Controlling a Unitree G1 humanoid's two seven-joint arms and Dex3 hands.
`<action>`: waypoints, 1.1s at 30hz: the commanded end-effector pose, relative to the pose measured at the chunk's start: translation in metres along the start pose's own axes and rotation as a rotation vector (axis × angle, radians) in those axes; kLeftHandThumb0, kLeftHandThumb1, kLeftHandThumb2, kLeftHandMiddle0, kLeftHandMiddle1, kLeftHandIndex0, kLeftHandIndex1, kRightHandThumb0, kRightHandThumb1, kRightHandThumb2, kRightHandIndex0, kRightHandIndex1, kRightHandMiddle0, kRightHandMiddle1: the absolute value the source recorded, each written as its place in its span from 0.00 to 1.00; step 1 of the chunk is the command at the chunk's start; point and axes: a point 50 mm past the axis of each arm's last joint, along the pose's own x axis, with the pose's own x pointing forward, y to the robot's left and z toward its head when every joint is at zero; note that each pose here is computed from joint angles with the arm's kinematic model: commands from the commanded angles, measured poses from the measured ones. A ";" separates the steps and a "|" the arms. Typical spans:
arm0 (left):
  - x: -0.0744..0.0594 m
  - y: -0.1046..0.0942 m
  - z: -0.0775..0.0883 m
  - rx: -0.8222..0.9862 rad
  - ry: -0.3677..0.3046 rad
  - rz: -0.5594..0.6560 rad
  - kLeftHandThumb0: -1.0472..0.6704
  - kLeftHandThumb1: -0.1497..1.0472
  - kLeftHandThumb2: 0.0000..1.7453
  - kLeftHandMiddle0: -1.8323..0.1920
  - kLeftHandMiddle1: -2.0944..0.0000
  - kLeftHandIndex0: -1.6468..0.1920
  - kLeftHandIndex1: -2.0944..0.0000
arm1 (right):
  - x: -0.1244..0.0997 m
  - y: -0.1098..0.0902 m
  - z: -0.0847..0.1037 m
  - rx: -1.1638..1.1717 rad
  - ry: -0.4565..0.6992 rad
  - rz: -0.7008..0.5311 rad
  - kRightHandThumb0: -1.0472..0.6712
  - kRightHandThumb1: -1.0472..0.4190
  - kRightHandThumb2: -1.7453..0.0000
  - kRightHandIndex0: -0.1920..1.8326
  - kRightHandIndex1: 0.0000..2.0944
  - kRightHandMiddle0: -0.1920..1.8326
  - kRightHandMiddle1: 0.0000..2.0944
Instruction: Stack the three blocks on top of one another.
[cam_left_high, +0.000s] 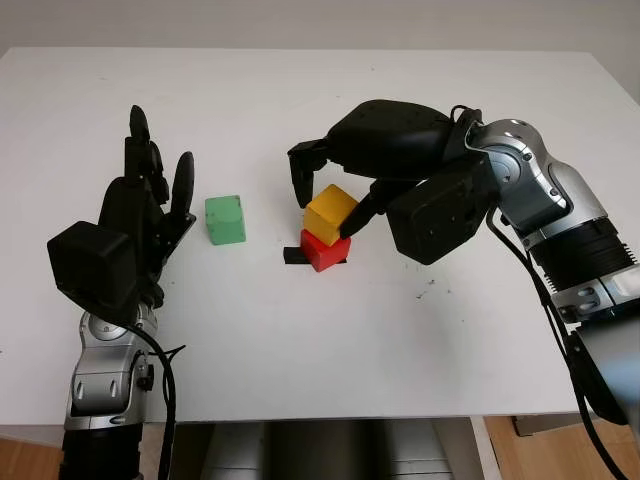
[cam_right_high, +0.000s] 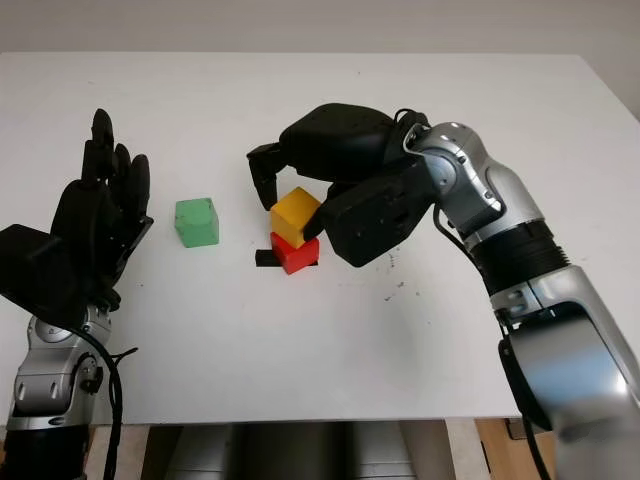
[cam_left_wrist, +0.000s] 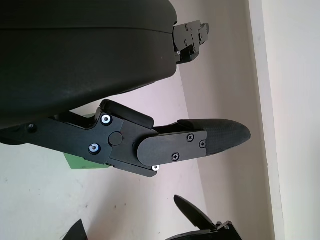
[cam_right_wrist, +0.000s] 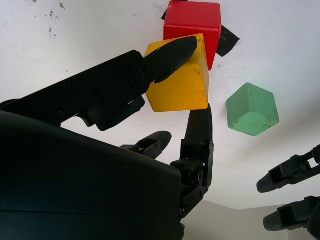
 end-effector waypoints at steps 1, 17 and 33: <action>0.001 -0.002 0.003 -0.006 -0.011 -0.004 0.16 1.00 0.29 1.00 1.00 1.00 0.99 | 0.001 0.001 0.001 0.006 -0.013 -0.009 0.36 0.07 0.97 0.35 0.08 0.31 0.74; -0.001 -0.001 0.003 -0.002 -0.017 -0.007 0.15 1.00 0.29 1.00 1.00 1.00 1.00 | 0.001 0.005 0.002 0.001 -0.003 0.055 0.35 0.08 0.97 0.33 0.10 0.31 0.74; 0.000 -0.002 0.005 0.002 -0.014 -0.013 0.16 1.00 0.29 1.00 1.00 1.00 1.00 | 0.000 0.007 0.002 0.037 -0.030 0.054 0.35 0.08 0.97 0.32 0.11 0.32 0.72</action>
